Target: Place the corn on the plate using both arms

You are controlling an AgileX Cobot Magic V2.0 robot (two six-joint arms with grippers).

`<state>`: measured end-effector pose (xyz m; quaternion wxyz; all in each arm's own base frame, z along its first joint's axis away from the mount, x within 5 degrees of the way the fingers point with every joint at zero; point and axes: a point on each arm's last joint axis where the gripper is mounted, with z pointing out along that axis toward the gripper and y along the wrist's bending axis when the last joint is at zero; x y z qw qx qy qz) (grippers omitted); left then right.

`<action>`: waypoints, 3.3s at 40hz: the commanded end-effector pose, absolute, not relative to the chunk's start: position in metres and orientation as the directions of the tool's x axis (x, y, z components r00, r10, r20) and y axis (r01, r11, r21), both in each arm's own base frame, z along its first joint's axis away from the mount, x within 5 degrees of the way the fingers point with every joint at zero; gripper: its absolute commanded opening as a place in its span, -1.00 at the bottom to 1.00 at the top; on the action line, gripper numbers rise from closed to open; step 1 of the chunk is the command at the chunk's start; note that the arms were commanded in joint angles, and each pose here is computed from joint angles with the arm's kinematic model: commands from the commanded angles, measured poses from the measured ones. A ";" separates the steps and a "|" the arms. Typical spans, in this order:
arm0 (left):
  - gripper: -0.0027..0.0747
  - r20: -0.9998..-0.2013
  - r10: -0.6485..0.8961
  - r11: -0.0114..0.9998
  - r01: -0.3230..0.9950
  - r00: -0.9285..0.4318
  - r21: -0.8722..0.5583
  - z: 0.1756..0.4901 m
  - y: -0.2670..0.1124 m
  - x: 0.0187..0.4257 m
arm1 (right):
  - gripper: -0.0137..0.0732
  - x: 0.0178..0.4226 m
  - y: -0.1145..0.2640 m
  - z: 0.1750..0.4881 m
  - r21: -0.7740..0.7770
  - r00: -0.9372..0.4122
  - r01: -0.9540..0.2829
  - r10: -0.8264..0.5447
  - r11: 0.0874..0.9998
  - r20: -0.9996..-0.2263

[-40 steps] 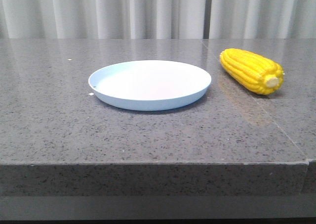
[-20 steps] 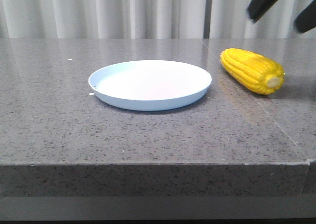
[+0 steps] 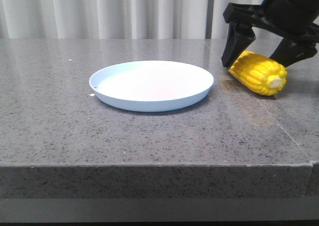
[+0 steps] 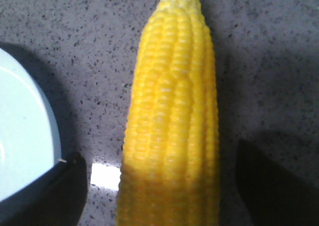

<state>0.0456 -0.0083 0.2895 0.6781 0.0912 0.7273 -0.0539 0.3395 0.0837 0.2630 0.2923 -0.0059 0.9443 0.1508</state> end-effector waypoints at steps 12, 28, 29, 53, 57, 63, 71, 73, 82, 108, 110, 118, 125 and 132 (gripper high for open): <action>-0.98 -0.999 0.031 0.978 0.204 0.028 0.036 0.305 -0.008 0.045 | -0.18 0.342 0.081 0.294 0.283 -0.734 -0.123 0.105 0.951 -0.671; -0.98 -0.999 0.031 0.978 0.204 0.028 0.036 0.305 -0.008 0.045 | -0.17 0.316 0.119 0.360 0.205 -0.674 -0.277 -0.037 0.939 -0.738; -0.98 -0.999 0.031 0.978 0.204 0.028 0.036 0.305 -0.008 0.045 | -0.17 0.314 0.127 0.362 0.200 -0.666 -0.293 -0.049 0.935 -0.744; -0.98 -0.999 0.031 0.978 0.204 0.028 0.036 0.305 -0.008 0.045 | -0.16 0.314 0.230 0.314 0.139 -0.731 -0.276 -0.114 0.951 -0.672; -0.98 -0.999 0.031 0.978 0.204 0.028 0.036 0.305 -0.008 0.045 | 0.02 0.315 0.231 0.311 0.135 -0.737 -0.274 -0.118 0.952 -0.666; -0.98 -0.999 0.031 0.978 0.204 0.028 0.036 0.305 -0.008 0.045 | 0.59 0.315 0.231 0.313 0.137 -0.734 -0.275 -0.116 0.952 -0.669; -0.98 -0.999 0.031 0.978 0.204 0.028 0.036 0.305 -0.008 0.045 | 0.84 0.309 0.225 0.332 0.138 -0.696 -0.286 -0.107 0.948 -0.710; -0.98 -0.999 0.031 0.978 0.204 0.028 0.036 0.305 -0.008 0.045 | 0.84 0.308 0.219 0.344 0.130 -0.683 -0.278 -0.101 0.952 -0.723; -0.98 -0.999 0.031 0.978 0.204 0.028 0.036 0.305 -0.008 0.045 | 0.38 0.307 0.188 0.386 0.139 -0.670 -0.189 -0.025 0.972 -0.742; -0.98 -0.999 0.031 0.978 0.204 0.028 0.036 0.305 -0.008 0.045 | -0.83 0.298 0.078 0.414 0.103 -0.636 0.102 0.144 0.989 -0.758; -0.98 -0.999 0.031 0.978 0.204 0.028 0.036 0.305 -0.008 0.045 | -0.83 0.290 0.063 0.413 0.093 -0.632 0.129 0.154 0.987 -0.759; -0.98 -0.999 0.031 0.978 0.204 0.028 0.036 0.305 -0.008 0.045 | -0.83 0.239 0.032 0.397 0.077 -0.606 0.153 0.155 0.985 -0.780; -0.98 -0.999 0.031 0.978 0.204 0.028 0.036 0.305 -0.008 0.045 | -0.83 0.189 0.024 0.382 0.098 -0.539 0.101 0.138 0.990 -0.831; -0.98 -0.999 0.031 0.978 0.204 0.028 0.036 0.305 -0.008 0.045 | -0.83 0.143 0.015 0.361 0.107 -0.450 0.052 0.118 0.993 -0.885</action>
